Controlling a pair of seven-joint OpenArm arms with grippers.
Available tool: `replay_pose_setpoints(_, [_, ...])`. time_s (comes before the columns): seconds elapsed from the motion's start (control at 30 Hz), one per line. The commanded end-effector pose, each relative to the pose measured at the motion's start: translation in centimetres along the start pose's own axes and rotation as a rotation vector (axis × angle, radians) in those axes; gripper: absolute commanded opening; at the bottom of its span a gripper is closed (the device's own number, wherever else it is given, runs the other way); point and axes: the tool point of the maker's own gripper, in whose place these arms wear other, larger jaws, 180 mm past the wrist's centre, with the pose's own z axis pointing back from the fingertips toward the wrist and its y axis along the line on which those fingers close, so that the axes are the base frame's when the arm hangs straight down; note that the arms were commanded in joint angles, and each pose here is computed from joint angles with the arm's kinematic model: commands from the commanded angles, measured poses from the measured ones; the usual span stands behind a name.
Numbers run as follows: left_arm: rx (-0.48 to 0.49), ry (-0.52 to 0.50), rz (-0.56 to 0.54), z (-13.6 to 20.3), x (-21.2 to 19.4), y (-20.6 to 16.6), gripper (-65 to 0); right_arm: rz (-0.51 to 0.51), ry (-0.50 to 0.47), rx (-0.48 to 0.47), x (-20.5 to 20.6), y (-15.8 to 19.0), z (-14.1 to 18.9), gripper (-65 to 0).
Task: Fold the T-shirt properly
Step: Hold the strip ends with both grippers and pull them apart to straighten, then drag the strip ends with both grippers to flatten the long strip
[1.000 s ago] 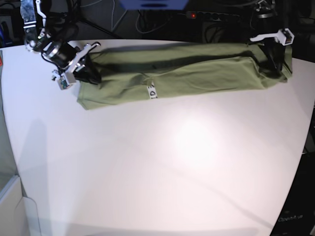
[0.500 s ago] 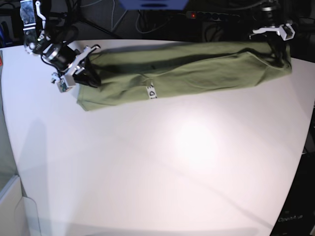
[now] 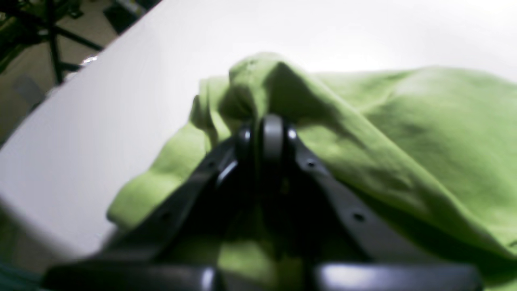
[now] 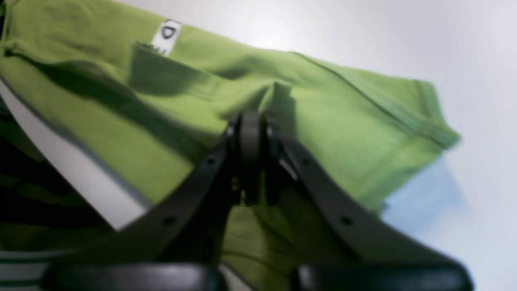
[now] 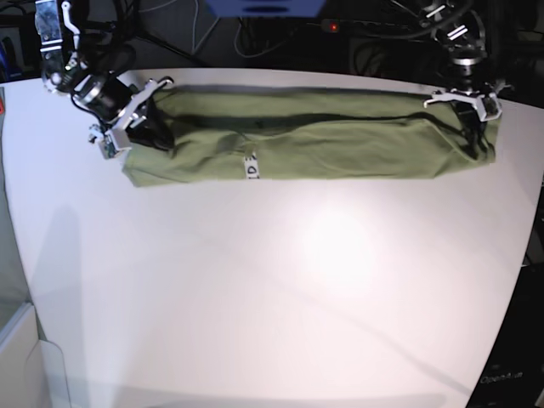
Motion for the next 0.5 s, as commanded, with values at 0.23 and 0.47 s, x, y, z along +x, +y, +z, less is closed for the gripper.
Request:
replay_pose_setpoints(0.23, [-0.108,0.025,-0.03,-4.1,1.3,-5.1,-62.8,0.039,-0.01,-0.012,1.8,-1.4,-0.3,-64.6])
replay_pose_setpoints(0.47, [-0.119,0.03,-0.032,-4.5,1.2,-5.6,-62.8,0.024,0.016,-0.118,1.7,-5.3,1.1,-64.6])
